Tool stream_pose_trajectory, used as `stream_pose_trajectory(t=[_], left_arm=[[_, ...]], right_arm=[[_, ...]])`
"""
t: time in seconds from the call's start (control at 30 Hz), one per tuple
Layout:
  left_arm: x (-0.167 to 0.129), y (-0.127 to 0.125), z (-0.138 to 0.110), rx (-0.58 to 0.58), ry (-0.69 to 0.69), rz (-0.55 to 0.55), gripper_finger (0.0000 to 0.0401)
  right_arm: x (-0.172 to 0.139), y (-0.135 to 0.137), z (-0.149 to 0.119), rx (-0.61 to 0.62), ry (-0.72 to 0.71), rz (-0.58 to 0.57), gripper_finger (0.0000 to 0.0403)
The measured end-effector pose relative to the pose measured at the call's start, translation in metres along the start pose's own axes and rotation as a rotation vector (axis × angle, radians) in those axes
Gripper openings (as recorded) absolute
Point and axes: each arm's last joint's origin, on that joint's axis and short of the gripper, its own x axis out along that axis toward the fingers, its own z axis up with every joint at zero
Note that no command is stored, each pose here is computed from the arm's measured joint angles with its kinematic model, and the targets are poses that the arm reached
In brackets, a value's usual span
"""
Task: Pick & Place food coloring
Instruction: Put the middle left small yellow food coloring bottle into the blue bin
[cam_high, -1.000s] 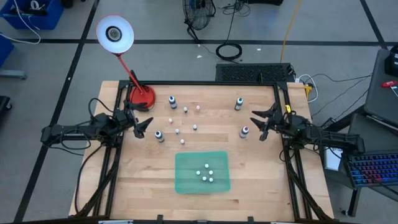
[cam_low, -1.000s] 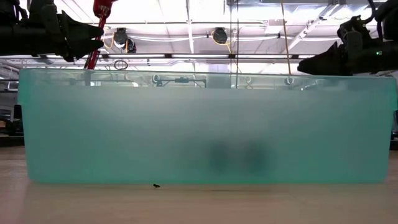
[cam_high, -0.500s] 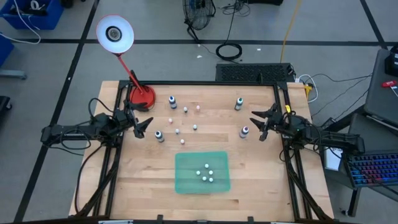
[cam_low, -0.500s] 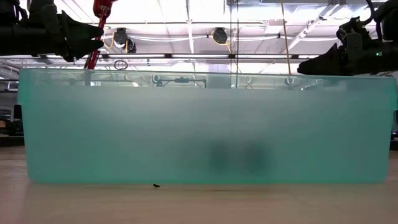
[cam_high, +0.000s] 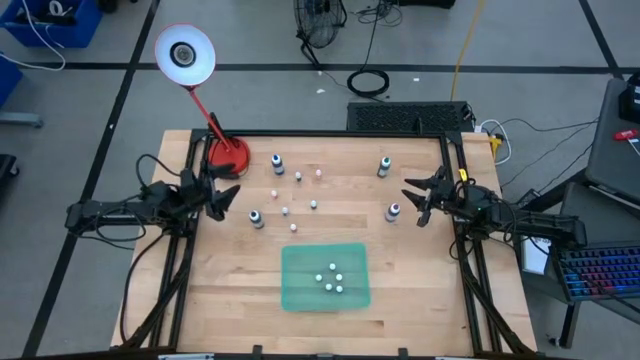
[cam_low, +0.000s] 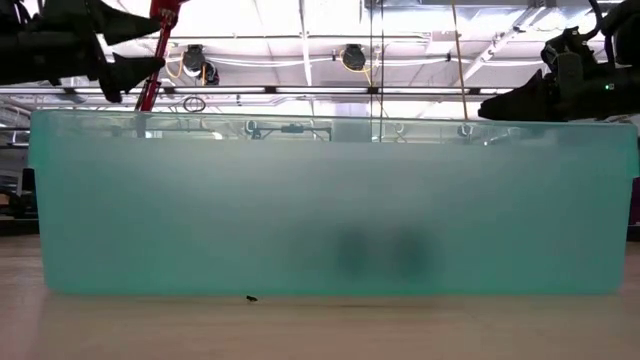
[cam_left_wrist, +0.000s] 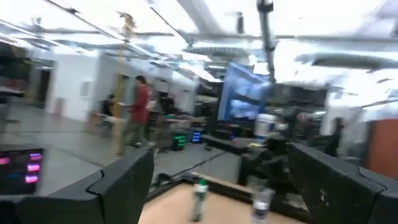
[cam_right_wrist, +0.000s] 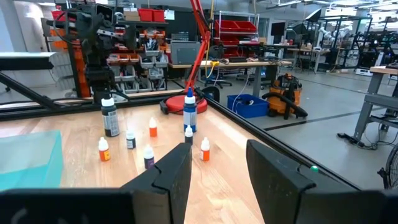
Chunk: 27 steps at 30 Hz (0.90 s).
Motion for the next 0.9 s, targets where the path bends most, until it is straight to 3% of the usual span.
stream_pose_trajectory(t=[0.17,0.27,0.4,0.57,0.67,0.77,0.83,0.9], left_arm=[[0.001,0.004,-0.018,0.181,0.172,0.115,0.0365],[0.001,0.006,-0.022,0.229,0.210,0.174,0.0365],[0.002,0.007,-0.024,0.152,0.218,0.227,0.0365],[0.001,0.007,-0.031,0.131,0.282,0.181,0.0365],[0.001,0.008,-0.035,0.064,0.309,0.239,0.0365],[0.003,0.005,-0.038,0.051,0.368,0.153,0.0365],[0.011,0.001,-0.029,0.002,0.414,0.103,0.0365],[0.023,-0.003,-0.014,-0.042,0.501,0.125,0.0365]], right_arm=[[0.000,0.000,0.000,0.000,0.000,0.000,0.0141],[0.000,0.000,0.000,0.000,0.000,0.000,0.0141],[0.000,0.000,0.000,0.000,0.000,0.000,0.0141],[0.000,0.000,0.000,0.000,0.000,0.000,0.0141],[0.000,0.000,0.000,0.000,0.000,0.000,0.0141],[0.000,0.000,0.000,0.000,0.000,0.000,0.0141],[0.000,0.000,0.000,0.000,0.000,0.000,0.0141],[0.000,0.000,0.000,0.000,0.000,0.000,0.0141]])
